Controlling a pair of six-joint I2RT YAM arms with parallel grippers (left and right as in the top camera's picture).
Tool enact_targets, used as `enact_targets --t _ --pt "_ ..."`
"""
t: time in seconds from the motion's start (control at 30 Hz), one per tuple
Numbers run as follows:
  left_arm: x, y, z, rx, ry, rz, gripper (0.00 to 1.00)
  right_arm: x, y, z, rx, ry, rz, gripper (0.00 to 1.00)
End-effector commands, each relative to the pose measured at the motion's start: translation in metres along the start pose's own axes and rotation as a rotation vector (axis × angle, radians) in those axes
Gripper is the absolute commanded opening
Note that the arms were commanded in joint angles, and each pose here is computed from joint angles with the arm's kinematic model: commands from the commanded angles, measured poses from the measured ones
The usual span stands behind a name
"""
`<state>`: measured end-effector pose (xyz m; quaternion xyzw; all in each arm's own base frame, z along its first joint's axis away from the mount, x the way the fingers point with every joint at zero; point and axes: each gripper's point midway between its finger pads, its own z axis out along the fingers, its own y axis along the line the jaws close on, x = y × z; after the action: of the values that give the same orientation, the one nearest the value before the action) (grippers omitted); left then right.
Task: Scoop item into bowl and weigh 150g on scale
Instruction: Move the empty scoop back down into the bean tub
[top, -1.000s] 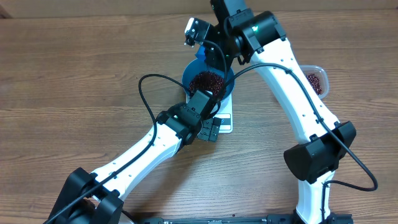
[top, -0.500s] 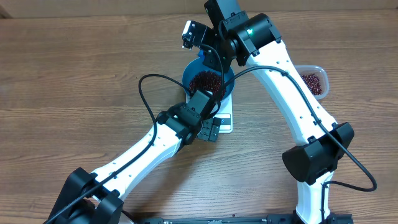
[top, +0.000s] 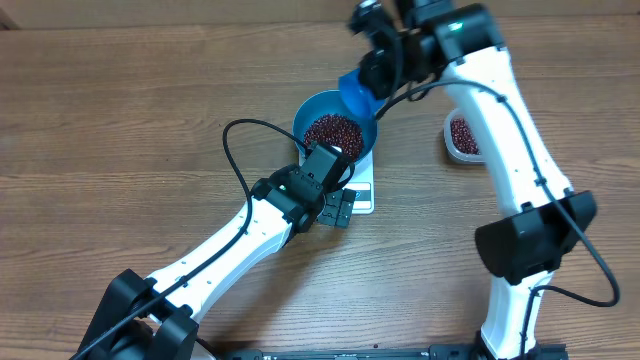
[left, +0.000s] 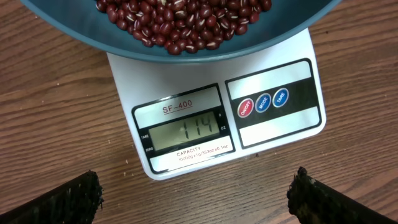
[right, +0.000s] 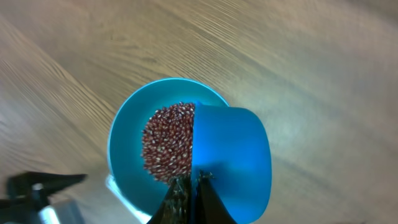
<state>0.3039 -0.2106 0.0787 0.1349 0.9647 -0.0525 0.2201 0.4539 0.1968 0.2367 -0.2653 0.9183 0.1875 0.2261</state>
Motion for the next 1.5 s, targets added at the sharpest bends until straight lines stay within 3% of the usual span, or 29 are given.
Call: enact_targets --t 0.0,0.37,0.57,0.8,1.13,1.47 --pt "0.000 0.002 0.002 -0.008 0.004 0.020 1.00 -0.011 -0.024 -0.057 -0.107 -0.129 0.272 0.04" --pt "0.000 0.002 0.002 -0.007 0.003 0.019 1.00 0.045 -0.145 -0.114 0.013 -0.166 0.585 0.04" --pt "0.000 0.002 0.002 -0.007 0.003 0.019 1.00 0.107 -0.193 -0.112 0.257 -0.006 0.700 0.04" --pt "0.000 0.002 0.002 -0.007 0.003 0.019 1.00 0.138 -0.209 -0.092 0.411 0.128 0.692 0.04" --pt "0.000 0.002 0.002 -0.007 0.002 0.019 1.00 0.145 -0.210 -0.050 0.529 0.210 0.583 0.04" --pt "0.000 0.002 0.002 -0.007 0.003 0.020 0.99 0.162 -0.195 -0.007 0.512 0.283 0.535 0.04"
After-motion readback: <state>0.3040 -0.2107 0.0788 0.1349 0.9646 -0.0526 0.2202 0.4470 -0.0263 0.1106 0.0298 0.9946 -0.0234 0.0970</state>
